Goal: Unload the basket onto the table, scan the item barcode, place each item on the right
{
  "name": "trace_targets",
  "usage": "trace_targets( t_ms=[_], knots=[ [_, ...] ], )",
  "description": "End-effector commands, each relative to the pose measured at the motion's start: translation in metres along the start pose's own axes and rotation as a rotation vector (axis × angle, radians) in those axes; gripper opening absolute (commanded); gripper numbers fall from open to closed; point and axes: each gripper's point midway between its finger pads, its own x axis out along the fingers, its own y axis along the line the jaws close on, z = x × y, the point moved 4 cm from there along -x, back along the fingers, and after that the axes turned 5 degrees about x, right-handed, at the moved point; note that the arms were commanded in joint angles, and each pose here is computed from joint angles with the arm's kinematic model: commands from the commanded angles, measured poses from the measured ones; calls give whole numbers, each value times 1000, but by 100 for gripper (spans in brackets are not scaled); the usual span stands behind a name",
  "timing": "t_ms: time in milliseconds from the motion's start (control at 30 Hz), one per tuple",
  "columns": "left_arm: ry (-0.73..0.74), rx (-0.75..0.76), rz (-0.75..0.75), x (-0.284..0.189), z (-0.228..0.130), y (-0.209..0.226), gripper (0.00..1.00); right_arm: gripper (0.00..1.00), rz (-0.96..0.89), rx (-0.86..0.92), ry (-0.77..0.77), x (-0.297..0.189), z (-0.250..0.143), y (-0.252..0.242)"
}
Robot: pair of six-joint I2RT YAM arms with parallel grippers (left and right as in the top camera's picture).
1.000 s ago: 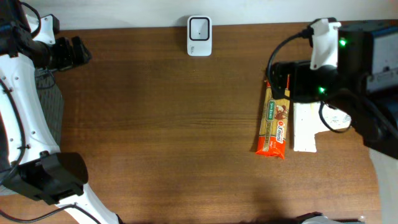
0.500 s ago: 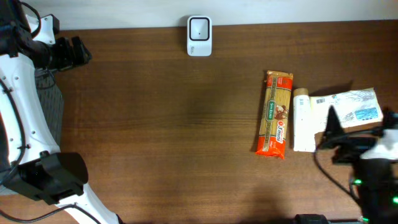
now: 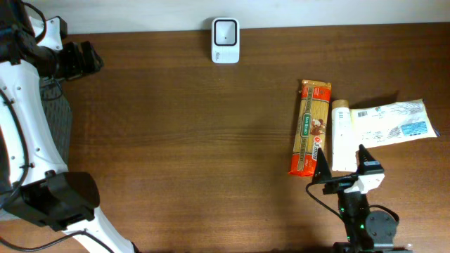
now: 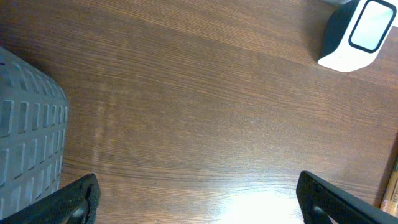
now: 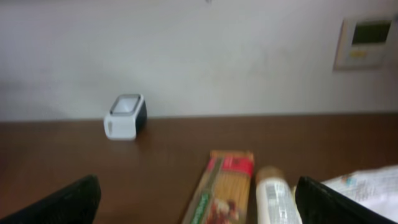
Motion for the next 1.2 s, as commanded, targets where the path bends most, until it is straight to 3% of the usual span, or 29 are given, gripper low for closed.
trace_targets(
  t_ms=[0,700,833,900,1000,1100,1167],
  knots=[
    [-17,0,-1,-6,1,-1,99,99,-11,27,104,-1,-26,-3],
    [-19,3,-2,-10,-1,-4,99,99,-9,26,104,-1,-26,-2],
    [47,-16,-5,-25,-47,-12,99,99,-9,26,104,-1,-26,-2],
    [73,-16,102,-33,-81,-3,99,99,-8,26,104,-1,-26,-2],
    [-117,105,146,-29,-110,-14,99,99,-8,26,104,-1,-26,-2],
    [-390,440,132,-16,-139,-51,99,99,-8,26,104,-1,-26,-2],
    [-529,485,125,-7,-170,-57,99,98,-8,26,104,-1,-26,-2]
  ],
)
